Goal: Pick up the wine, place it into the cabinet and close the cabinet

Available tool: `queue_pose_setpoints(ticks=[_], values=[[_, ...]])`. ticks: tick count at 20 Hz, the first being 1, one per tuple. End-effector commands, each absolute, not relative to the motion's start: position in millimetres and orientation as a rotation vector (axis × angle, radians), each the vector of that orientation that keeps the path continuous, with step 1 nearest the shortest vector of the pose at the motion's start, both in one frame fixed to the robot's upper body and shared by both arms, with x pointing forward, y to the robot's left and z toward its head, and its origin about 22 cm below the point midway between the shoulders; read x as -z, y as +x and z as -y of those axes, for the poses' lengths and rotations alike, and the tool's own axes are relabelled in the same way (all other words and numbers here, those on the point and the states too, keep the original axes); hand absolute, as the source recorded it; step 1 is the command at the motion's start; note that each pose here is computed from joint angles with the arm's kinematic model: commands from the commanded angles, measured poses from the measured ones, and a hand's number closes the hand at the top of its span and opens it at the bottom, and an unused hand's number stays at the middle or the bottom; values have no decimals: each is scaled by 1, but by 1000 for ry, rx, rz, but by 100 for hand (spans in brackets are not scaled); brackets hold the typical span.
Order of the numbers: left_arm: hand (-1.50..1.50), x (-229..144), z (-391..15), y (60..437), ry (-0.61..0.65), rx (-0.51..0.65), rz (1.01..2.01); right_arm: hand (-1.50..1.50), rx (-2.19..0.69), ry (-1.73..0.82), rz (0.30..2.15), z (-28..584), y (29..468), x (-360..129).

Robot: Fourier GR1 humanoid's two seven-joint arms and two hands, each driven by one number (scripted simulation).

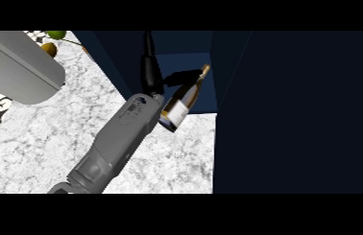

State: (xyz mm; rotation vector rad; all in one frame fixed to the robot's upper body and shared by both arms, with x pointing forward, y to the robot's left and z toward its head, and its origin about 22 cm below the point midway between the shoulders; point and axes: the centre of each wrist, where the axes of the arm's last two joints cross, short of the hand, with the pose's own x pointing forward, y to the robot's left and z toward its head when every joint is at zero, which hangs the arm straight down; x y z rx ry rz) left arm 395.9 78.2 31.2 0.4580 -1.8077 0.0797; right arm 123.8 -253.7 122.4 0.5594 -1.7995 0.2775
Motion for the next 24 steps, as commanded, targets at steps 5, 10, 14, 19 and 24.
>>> queue_pose_setpoints(ticks=[5,10,14,19,24], values=[[-150,-19,-66,362,307,-75,1866,-150,-317,519,1865,244,105,-146],[-150,-24,-65,345,176,-55,1876,-150,-262,479,1873,244,101,-146],[-150,-28,-82,315,87,-64,1884,-150,-277,470,1853,250,96,-150],[-150,-21,-83,284,37,-102,1878,-150,-289,451,1855,245,90,-159],[-150,-45,-101,255,0,-56,1897,-150,-290,431,1858,249,98,-163]])
